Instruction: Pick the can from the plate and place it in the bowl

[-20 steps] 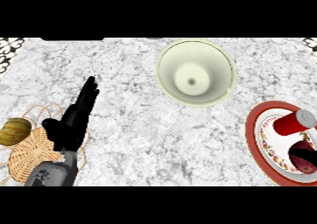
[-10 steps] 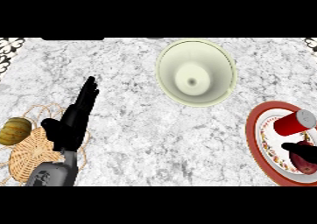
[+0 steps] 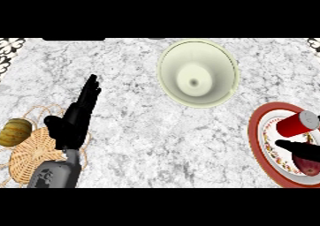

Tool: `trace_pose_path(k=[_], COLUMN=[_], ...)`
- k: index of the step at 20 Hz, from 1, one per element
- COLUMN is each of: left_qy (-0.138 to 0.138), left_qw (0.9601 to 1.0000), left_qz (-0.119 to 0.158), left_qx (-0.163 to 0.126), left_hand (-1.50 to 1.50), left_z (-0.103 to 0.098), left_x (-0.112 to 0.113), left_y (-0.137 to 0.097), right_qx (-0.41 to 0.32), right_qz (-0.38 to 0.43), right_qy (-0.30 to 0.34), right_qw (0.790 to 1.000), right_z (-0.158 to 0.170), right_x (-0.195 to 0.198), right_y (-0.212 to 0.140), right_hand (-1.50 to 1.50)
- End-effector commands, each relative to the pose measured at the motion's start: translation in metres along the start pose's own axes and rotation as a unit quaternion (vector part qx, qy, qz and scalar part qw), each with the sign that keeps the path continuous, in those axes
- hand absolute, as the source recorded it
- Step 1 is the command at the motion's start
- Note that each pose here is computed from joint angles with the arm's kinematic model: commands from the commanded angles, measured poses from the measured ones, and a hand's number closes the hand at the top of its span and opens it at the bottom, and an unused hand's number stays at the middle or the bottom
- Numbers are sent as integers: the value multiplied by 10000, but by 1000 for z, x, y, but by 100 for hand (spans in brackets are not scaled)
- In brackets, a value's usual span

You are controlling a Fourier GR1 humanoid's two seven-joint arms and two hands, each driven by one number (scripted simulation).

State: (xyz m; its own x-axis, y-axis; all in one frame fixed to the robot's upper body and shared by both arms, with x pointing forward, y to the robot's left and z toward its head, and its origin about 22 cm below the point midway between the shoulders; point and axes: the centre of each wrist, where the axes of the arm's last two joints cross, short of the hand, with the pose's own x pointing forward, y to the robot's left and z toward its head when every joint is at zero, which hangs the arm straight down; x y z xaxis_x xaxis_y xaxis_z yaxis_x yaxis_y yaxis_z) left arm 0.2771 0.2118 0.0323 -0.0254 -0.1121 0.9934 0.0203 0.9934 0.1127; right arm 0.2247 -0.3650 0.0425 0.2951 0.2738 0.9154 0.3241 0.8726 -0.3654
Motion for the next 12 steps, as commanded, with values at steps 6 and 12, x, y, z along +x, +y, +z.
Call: trace_pose_path(k=[6, 12], left_qy=[-1, -27], left_qw=[10000, 9999], left_qz=[19, -135], left_qx=[-4, -35], left_hand=[0, 0], left_z=[8, 10], left_x=[5, 7], left_y=[-2, 23], right_qx=[-289, 2], right_qz=[904, 742], right_qy=[504, 538], right_qw=[9942, 9958], right_z=[-25, -41], right_x=[-19, -42], right_y=[-13, 3], right_hand=[-150, -150])
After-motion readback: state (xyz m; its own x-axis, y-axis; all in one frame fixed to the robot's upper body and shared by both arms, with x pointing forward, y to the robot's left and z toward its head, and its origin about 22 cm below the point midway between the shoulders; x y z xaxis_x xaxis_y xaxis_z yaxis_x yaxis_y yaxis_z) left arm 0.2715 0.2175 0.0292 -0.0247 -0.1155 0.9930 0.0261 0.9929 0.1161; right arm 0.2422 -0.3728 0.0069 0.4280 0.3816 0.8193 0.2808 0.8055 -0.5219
